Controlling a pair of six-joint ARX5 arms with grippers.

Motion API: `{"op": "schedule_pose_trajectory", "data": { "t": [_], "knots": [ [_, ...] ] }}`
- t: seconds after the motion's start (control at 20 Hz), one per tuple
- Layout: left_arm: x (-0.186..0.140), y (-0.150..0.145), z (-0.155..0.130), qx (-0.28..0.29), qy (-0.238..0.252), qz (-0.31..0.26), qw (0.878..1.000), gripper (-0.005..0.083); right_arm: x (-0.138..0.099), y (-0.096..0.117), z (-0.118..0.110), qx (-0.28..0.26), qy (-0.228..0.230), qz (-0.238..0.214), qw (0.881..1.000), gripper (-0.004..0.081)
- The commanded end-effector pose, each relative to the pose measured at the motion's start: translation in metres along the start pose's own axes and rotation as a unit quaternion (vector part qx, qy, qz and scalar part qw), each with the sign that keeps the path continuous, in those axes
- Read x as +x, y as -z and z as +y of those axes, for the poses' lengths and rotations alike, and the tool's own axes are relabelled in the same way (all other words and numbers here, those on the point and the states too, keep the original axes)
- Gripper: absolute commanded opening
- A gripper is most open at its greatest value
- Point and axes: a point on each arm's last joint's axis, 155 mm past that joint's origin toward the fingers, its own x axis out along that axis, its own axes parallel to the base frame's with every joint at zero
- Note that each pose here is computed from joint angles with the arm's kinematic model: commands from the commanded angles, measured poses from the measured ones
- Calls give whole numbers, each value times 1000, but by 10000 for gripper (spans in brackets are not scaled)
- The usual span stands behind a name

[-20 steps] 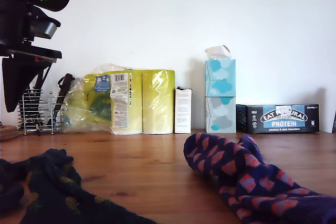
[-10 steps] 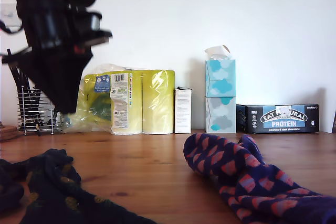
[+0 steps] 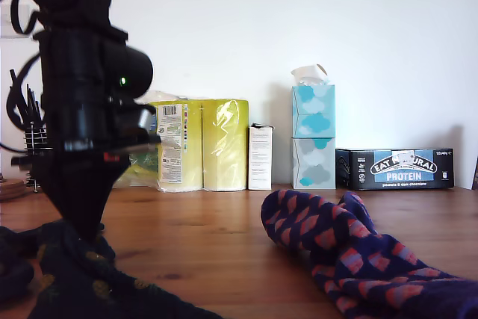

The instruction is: Pair up the socks based on colour and pattern, by placing each sock on top of its pair

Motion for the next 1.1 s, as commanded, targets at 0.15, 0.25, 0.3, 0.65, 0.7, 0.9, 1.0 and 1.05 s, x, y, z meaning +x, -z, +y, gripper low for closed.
{"op": "schedule_pose_trajectory", "data": {
  "t": [0.15,0.25,0.3,0.65,0.7,0.9,1.0,1.05],
  "knots": [
    [39,12,3,4,2,54,999,-25,-18,7,6,-34,1,-20,999,-12],
    [41,-2,0,10,4,26,1000,-25,-27,7,9,-53,0,-34,998,-12],
    [42,-11,-2,14,6,10,1000,-25,-32,7,11,-55,2,-43,998,-12],
    [37,-79,-39,60,41,-129,989,-25,-58,24,19,-69,5,-63,996,-12],
    [33,-92,-45,67,47,-158,984,-25,-59,24,19,-69,5,-64,996,-12],
    [22,-121,-81,103,78,-227,965,-25,-59,24,19,-70,7,-65,995,-12],
    [18,-127,-92,123,81,-245,958,-25,-59,22,19,-71,8,-68,995,-12],
    [17,-128,-96,127,82,-250,956,-25,-59,23,19,-70,8,-67,995,-12]
  ]
}}
